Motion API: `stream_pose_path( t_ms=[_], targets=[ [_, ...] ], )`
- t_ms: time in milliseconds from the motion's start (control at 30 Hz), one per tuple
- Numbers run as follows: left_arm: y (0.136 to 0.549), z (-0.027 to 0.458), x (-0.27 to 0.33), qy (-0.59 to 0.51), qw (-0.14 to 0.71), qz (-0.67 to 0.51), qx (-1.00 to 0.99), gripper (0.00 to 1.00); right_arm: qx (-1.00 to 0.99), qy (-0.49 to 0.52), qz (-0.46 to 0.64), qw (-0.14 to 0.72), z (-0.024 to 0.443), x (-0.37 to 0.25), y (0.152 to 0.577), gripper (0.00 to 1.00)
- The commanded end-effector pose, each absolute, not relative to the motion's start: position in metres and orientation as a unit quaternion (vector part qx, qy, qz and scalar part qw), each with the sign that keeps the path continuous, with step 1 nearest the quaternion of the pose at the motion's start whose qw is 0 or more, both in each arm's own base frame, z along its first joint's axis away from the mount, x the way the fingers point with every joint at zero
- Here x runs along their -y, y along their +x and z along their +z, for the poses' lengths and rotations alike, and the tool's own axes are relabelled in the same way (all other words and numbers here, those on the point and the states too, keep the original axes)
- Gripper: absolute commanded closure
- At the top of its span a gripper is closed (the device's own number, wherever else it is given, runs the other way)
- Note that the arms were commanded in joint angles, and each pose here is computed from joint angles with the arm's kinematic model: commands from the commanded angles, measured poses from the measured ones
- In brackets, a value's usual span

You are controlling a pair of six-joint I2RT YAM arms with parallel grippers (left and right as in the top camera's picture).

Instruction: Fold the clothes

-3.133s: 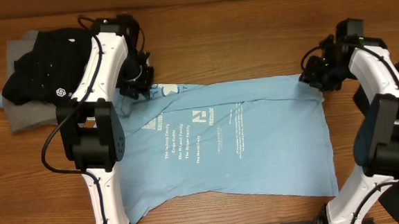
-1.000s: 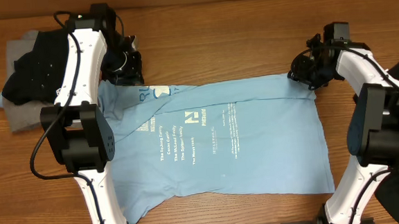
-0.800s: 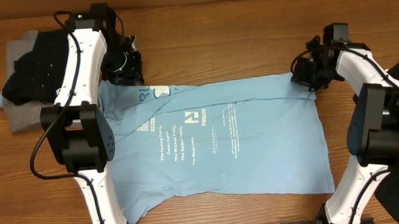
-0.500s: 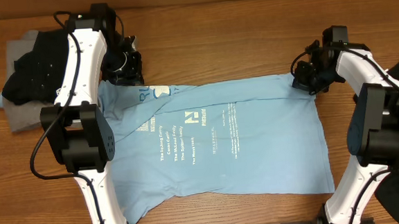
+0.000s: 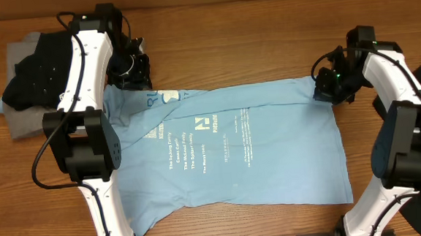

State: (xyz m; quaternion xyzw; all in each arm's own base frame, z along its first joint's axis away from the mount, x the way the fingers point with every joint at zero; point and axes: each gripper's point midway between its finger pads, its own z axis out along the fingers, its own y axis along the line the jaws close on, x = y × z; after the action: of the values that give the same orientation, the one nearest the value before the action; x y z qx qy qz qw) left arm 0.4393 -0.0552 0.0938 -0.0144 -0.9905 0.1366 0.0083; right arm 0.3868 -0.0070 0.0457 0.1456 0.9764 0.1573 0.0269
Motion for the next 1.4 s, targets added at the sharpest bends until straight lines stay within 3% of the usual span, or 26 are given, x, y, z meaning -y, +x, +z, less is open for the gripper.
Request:
stream_pose_path(
  t_ms=[0, 33, 200, 433, 700, 967, 1200, 1367],
  targets=[
    [0.443, 0.109, 0.059, -0.032, -0.014, 0.144, 0.989, 0.71, -0.975, 0.139, 0.166, 0.050, 0.057, 0.005, 0.394, 0.92],
    [0.444, 0.109, 0.059, -0.033, -0.016, 0.144, 0.989, 0.71, -0.974, 0.134, 0.175, 0.059, 0.059, 0.002, 0.399, 0.84],
    [0.443, 0.112, 0.074, -0.063, -0.019, 0.166, 0.984, 0.66, -0.955, 0.053, 0.271, 0.105, 0.077, -0.047, 0.419, 0.74],
    [0.443, 0.097, 0.118, -0.189, -0.038, 0.164, 0.968, 0.48, -0.947, 0.032, 0.303, 0.099, 0.089, -0.071, 0.414, 0.76],
    [0.443, 0.069, 0.155, -0.281, -0.049, 0.140, 0.948, 0.44, -0.941, -0.005, 0.305, 0.147, 0.148, -0.075, 0.397, 0.75],
    [0.434, 0.036, 0.161, -0.297, -0.021, 0.132, 0.945, 0.45, -0.930, -0.027, 0.300, 0.211, 0.202, -0.076, 0.386, 0.75],
    [0.429, 0.019, 0.159, -0.299, -0.007, 0.133, 0.945, 0.46, -0.933, -0.023, 0.300, 0.200, 0.205, -0.076, 0.375, 0.75],
    [0.423, 0.012, 0.159, -0.300, 0.000, 0.138, 0.944, 0.54, -0.933, -0.022, 0.299, 0.199, 0.205, -0.076, 0.375, 0.75]
  ],
)
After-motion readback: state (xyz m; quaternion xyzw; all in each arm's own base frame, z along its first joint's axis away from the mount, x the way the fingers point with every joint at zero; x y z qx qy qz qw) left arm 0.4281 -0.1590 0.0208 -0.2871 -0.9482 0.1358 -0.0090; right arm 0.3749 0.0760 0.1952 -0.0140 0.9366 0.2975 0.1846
